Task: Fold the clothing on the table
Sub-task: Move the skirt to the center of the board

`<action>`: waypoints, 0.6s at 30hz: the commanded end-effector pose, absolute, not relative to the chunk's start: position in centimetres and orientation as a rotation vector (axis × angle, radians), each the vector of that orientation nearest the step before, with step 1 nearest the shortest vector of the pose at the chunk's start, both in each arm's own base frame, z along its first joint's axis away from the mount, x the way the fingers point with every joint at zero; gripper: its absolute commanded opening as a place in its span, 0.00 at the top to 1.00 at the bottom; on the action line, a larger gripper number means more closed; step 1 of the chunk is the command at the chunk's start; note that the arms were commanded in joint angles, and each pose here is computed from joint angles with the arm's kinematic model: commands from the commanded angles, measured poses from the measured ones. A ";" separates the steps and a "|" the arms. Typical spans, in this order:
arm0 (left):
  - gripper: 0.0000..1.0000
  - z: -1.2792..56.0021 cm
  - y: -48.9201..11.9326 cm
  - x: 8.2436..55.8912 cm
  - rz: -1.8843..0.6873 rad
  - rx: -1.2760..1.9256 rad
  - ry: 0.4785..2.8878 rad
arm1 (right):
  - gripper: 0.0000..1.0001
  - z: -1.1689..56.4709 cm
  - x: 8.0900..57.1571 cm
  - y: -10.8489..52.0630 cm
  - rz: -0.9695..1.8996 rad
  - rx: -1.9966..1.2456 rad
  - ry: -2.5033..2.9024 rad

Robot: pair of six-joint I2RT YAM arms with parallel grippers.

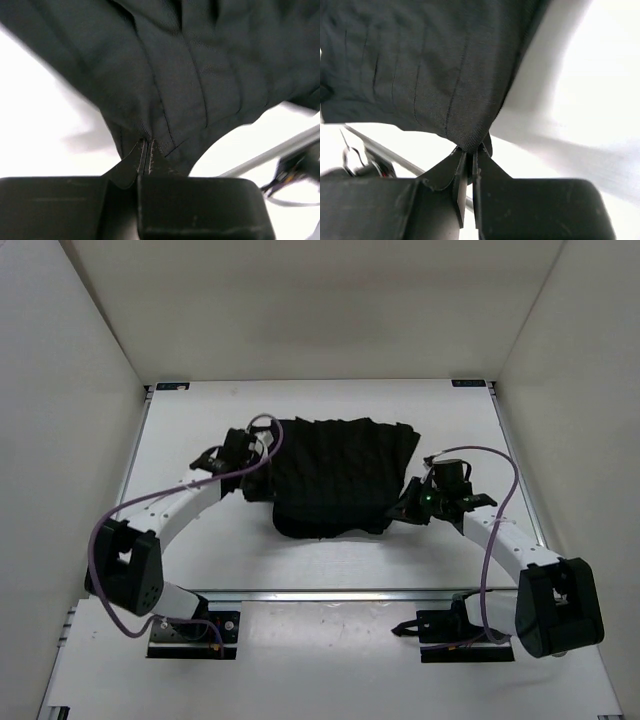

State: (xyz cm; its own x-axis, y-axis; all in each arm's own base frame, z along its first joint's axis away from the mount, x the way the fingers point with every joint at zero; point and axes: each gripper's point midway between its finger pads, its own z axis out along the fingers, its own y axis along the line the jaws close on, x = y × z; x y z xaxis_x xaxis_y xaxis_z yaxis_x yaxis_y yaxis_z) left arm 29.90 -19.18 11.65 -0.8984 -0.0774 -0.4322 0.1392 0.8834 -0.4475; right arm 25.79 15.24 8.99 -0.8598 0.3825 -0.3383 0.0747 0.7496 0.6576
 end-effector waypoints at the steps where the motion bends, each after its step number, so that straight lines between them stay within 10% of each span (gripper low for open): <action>1: 1.00 8.3 -18.6 25.4 -0.663 0.077 2.681 | 1.00 8.2 23.7 16.1 0.921 0.205 2.582; 10: 0.97 5.7 -13.7 22.8 -0.561 0.028 2.728 | 1.00 7.5 20.9 15.1 0.945 0.210 2.595; 13: 0.74 6.1 -13.5 22.2 -0.565 0.036 2.720 | 0.71 7.2 20.5 15.4 0.947 0.164 2.611; 18: 0.60 5.5 -13.9 19.8 -0.565 0.049 2.753 | 0.51 6.3 20.1 15.5 0.893 0.155 2.662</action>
